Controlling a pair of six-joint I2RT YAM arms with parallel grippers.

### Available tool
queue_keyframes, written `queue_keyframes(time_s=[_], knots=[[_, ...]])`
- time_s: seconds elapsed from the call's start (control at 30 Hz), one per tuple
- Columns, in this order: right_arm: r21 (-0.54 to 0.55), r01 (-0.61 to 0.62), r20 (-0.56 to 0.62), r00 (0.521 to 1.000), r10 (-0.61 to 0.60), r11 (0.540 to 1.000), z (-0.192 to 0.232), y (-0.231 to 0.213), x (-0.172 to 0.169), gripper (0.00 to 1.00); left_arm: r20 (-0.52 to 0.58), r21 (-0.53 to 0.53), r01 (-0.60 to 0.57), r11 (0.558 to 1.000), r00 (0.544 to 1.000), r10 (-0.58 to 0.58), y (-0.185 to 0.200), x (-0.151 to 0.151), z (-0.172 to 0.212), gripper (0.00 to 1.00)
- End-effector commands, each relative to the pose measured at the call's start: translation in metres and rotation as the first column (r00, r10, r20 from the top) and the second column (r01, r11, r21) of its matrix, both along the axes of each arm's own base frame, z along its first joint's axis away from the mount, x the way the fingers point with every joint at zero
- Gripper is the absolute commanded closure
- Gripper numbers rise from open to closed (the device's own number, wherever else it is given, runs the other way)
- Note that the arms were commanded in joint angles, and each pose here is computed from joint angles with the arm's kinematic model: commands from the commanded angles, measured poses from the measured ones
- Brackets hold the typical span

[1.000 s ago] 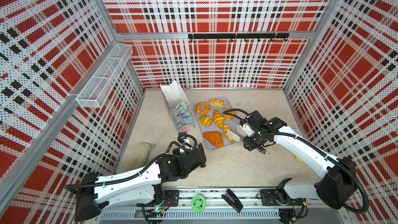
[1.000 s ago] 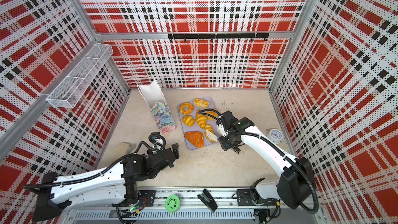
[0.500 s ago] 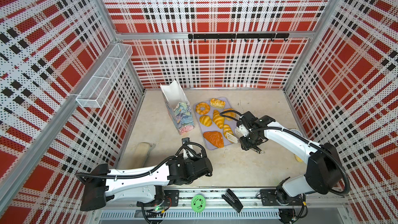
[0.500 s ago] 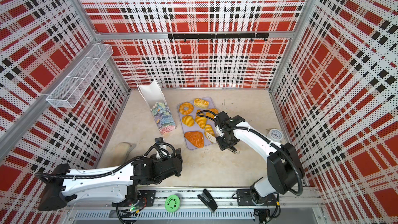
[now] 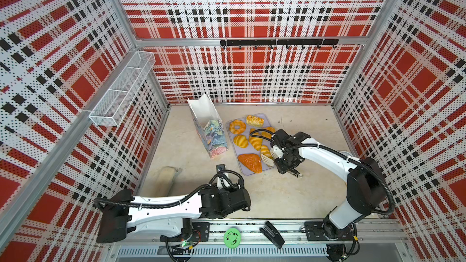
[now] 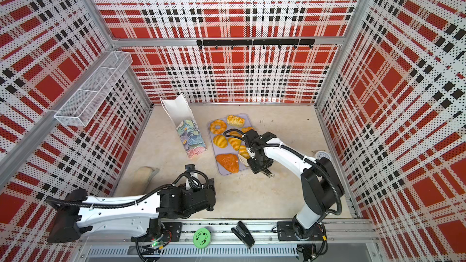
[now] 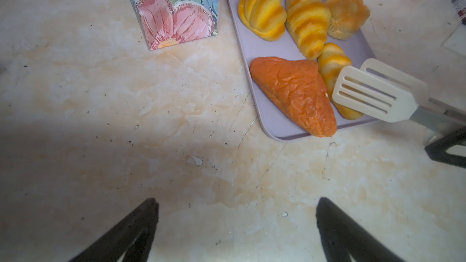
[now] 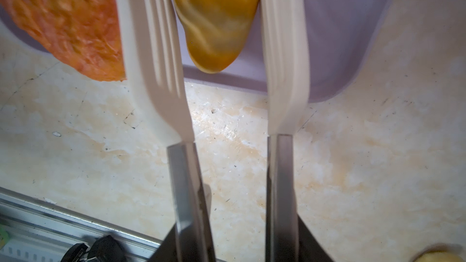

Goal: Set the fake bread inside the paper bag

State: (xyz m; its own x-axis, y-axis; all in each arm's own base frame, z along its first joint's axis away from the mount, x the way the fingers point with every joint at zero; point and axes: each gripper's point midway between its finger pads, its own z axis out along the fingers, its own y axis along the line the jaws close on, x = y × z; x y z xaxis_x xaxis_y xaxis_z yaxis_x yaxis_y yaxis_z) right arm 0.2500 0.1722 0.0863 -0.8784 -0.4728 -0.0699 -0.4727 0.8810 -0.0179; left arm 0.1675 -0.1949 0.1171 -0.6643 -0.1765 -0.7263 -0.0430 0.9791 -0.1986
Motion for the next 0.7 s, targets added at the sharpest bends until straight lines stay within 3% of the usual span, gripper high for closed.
queue_keyframes(time_s=[0.0, 0.23, 0.47, 0.67], knots=[[-0.040, -0.004, 0.015, 1.000, 0.005, 0.999, 0.003, -0.002, 0.007, 0.52, 0.002, 0.040, 0.026, 0.999, 1.000, -0.027, -0.005, -0.002, 0.001, 0.00], [-0.052, -0.007, 0.002, 1.000, 0.007, 0.999, 0.004, -0.003, 0.007, 0.50, 0.033, 0.043, 0.022, 0.999, 0.999, -0.024, -0.006, 0.001, 0.008, 0.01], [-0.036, -0.055, 0.001, 0.999, 0.055, 0.998, 0.015, 0.001, 0.007, 0.68, 0.088, 0.008, 0.038, 0.999, 0.995, -0.039, 0.003, 0.004, 0.023, 0.01], [-0.019, -0.052, 0.034, 0.998, 0.053, 0.998, 0.029, -0.001, 0.010, 0.72, 0.139, -0.035, 0.141, 0.989, 0.981, -0.134, -0.001, 0.007, 0.033, 0.01]])
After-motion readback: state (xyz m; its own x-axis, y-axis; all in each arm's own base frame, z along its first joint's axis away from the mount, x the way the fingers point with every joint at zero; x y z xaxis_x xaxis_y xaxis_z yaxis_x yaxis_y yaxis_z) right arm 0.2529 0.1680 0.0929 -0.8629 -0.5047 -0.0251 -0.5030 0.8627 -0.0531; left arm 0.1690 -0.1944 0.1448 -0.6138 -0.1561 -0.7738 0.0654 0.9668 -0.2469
